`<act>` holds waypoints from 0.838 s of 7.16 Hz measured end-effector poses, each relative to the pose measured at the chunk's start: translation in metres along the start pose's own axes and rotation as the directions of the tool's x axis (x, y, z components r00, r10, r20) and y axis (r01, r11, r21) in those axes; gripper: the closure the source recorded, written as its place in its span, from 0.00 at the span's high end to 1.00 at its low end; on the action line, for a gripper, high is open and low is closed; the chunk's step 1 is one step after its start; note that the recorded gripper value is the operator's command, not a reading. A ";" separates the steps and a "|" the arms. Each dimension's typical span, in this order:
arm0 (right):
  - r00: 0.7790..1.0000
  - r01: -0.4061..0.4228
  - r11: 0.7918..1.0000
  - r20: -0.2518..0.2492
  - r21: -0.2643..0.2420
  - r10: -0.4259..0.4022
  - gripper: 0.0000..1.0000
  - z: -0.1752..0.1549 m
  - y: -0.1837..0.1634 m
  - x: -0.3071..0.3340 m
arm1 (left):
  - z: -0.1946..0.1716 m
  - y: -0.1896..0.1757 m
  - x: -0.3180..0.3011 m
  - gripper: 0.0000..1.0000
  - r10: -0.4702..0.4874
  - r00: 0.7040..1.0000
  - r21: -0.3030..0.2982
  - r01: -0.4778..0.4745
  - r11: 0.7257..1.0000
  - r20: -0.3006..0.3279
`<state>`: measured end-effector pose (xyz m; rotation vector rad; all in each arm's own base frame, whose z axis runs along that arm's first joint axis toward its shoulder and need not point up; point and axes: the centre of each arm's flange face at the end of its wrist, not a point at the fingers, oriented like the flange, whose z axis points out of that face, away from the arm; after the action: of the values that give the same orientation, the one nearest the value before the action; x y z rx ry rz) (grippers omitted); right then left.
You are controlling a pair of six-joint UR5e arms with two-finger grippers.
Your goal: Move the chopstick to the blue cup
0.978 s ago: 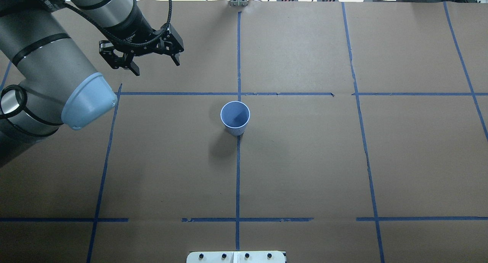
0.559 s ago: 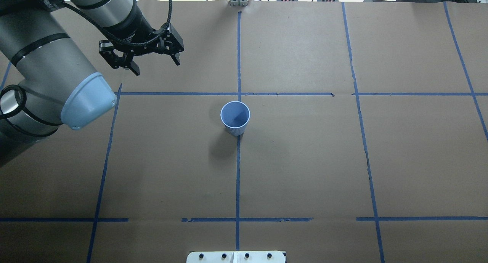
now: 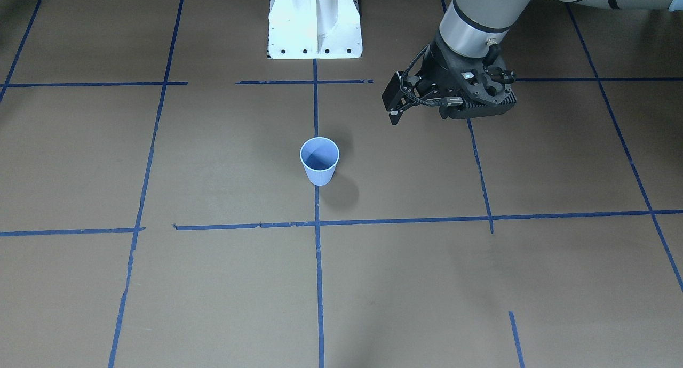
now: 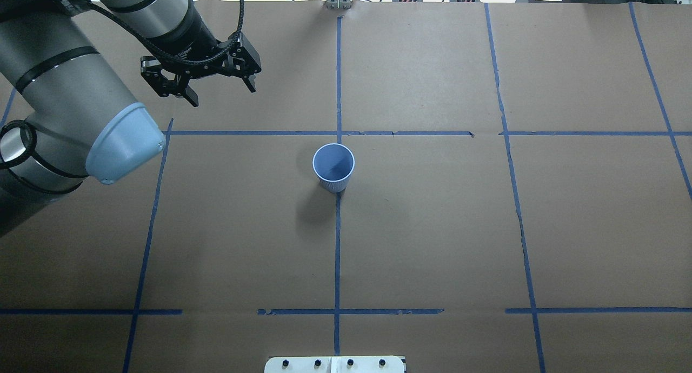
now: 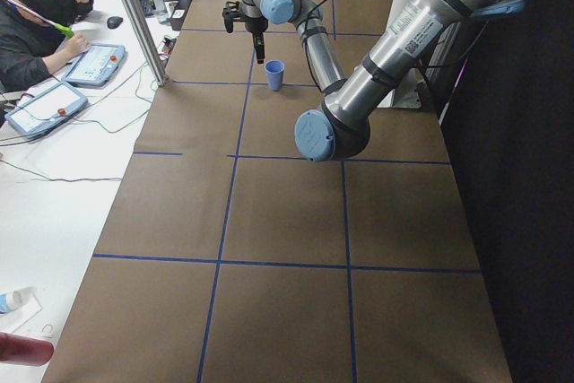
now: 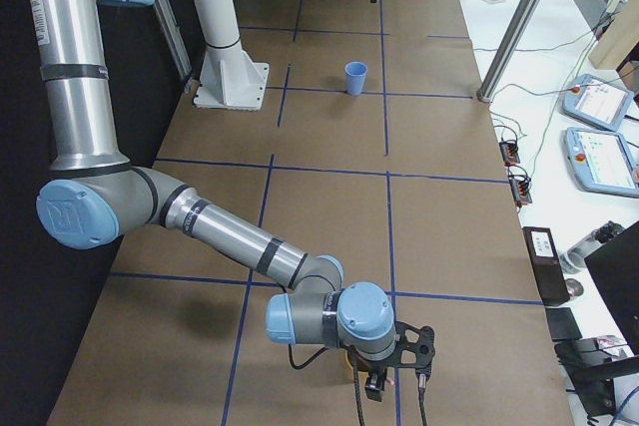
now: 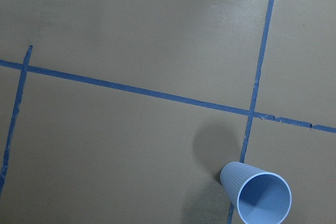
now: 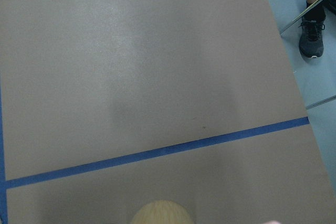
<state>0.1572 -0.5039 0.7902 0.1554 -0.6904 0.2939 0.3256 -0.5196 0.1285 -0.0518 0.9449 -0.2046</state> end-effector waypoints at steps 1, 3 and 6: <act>1.000 0.006 1.000 -0.008 0.002 -0.006 0.95 0.000 -0.006 -0.003 | 0.000 0.000 0.000 1.00 0.000 1.000 0.000 0.000 1.000 0.000; 1.000 0.010 1.000 -0.021 0.006 -0.010 0.42 0.000 -0.012 -0.005 | 0.000 0.000 0.000 1.00 0.000 1.000 0.000 0.000 1.000 0.000; 1.000 0.016 1.000 -0.021 0.014 -0.016 0.01 -0.003 -0.014 -0.008 | 0.001 0.000 0.000 1.00 0.000 1.000 -0.001 0.000 1.000 0.000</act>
<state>0.1581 -0.5182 0.7824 0.1711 -0.6664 0.2847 0.3261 -0.5193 0.1288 -0.0525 0.9451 -0.2045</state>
